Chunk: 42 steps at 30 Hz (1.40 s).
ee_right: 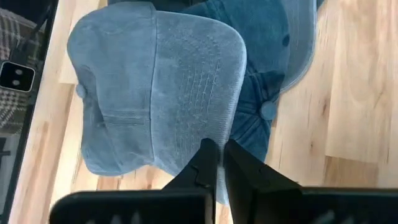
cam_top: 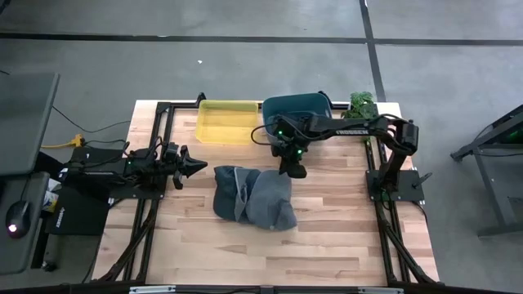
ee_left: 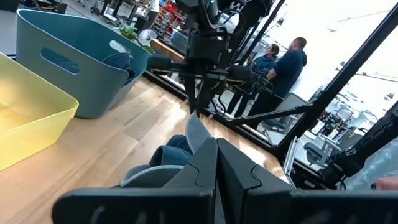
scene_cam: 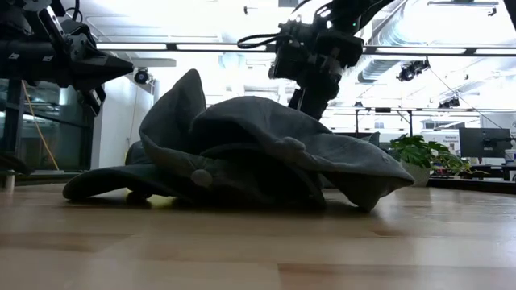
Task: Pick & Place hat
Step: Put the right gray cap into the yellow bin
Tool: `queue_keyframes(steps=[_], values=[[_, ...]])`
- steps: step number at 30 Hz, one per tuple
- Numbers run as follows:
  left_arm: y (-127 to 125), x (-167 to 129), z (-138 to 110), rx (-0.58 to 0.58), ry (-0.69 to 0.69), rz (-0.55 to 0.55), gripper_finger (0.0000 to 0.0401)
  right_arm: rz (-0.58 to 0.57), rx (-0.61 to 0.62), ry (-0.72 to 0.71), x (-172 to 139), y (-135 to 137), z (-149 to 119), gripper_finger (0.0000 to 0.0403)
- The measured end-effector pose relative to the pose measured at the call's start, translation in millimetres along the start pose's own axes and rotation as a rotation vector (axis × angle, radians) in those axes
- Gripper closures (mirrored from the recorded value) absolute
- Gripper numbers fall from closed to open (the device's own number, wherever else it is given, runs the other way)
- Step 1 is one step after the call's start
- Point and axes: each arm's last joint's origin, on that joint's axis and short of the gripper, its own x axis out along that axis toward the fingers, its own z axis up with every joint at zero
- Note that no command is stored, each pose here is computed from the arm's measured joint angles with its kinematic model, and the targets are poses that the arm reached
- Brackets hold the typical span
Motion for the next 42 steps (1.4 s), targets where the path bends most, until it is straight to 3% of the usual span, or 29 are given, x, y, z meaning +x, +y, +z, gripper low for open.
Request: queue_keyframes(steps=[11,23,42], values=[[0,0,0,0.0,-0.001,0.0,0.0401,0.015,0.007,-0.021,-13,16,2,0.0401],[0,0,0,0.0,0.0,-0.001,0.0401,0.039,-0.004,-0.061,-43,51,2,0.0403],[0,0,0,0.0,-0.001,-0.001,0.0401,-0.065,-0.118,-0.176,-87,102,-3,0.0402]])
